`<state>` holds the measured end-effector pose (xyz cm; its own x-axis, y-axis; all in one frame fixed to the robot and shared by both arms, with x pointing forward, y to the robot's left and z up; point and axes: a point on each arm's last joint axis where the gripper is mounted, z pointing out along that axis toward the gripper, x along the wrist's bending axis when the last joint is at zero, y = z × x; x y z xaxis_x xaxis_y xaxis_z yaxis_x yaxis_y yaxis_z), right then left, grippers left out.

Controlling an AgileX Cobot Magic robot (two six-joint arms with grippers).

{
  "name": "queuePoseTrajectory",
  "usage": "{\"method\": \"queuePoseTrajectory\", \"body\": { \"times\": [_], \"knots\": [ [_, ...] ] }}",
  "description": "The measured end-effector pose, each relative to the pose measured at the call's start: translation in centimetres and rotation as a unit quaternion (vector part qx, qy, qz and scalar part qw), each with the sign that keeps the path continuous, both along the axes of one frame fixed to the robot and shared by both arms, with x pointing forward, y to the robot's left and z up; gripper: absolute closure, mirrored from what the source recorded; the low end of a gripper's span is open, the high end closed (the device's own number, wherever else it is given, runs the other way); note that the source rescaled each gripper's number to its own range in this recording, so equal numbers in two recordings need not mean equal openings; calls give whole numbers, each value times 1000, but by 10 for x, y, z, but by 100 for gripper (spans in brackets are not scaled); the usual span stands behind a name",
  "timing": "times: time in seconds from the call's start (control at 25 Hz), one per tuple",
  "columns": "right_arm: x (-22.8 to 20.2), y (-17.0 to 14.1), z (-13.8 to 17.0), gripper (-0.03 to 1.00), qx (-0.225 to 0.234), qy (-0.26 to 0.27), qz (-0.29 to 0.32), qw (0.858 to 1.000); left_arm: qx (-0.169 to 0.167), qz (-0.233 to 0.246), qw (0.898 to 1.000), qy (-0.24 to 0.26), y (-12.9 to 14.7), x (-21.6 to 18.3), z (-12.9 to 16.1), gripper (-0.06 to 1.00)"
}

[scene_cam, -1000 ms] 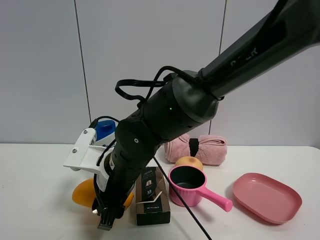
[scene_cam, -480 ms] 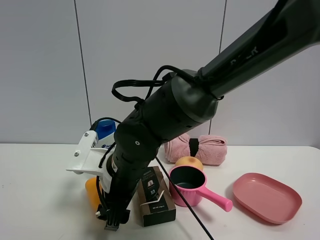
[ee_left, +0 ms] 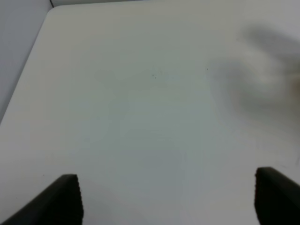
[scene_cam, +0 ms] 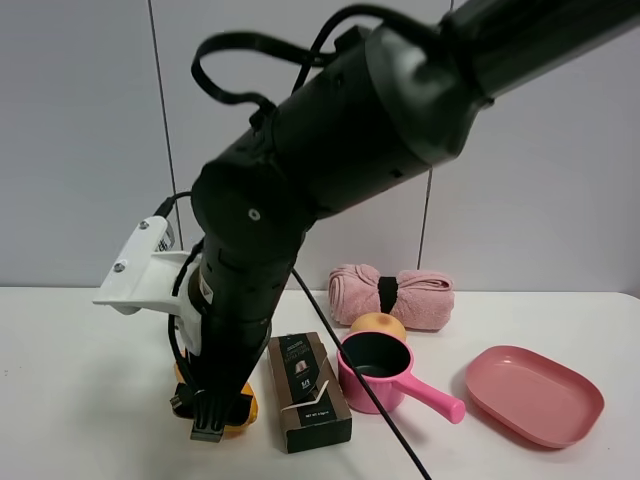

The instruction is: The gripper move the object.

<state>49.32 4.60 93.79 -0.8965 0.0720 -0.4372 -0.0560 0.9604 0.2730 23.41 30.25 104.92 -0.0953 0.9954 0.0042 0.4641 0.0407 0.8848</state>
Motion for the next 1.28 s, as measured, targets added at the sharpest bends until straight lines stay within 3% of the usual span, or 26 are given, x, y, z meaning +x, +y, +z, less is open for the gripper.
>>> {"method": "queuePoseTrajectory", "body": {
  "times": [0.2,0.32,0.4,0.56,0.68,0.84,1.08,1.28],
  "knots": [
    [-17,-17,49,35,-31,-6,-23,999,0,0,1000,0,0,0,0,-6],
    [-19,-40,74,35,-74,-18,-79,994,0,0,1000,0,0,0,0,-6],
    [-13,-59,84,35,-105,-29,-146,983,0,0,1000,0,0,0,0,-6],
    [8,-101,100,35,-127,-52,-296,945,0,0,1000,0,0,0,0,-6],
    [25,-132,113,35,-115,-57,-355,926,0,0,1000,0,0,0,0,-6],
    [34,-168,138,35,-91,-53,-391,914,0,0,1000,0,0,0,0,-6],
    [21,-235,152,35,-7,64,-427,902,0,0,1000,0,0,0,0,-6],
    [-26,-292,147,35,92,105,-482,865,0,0,1000,0,0,0,0,-6]
  ]
}}
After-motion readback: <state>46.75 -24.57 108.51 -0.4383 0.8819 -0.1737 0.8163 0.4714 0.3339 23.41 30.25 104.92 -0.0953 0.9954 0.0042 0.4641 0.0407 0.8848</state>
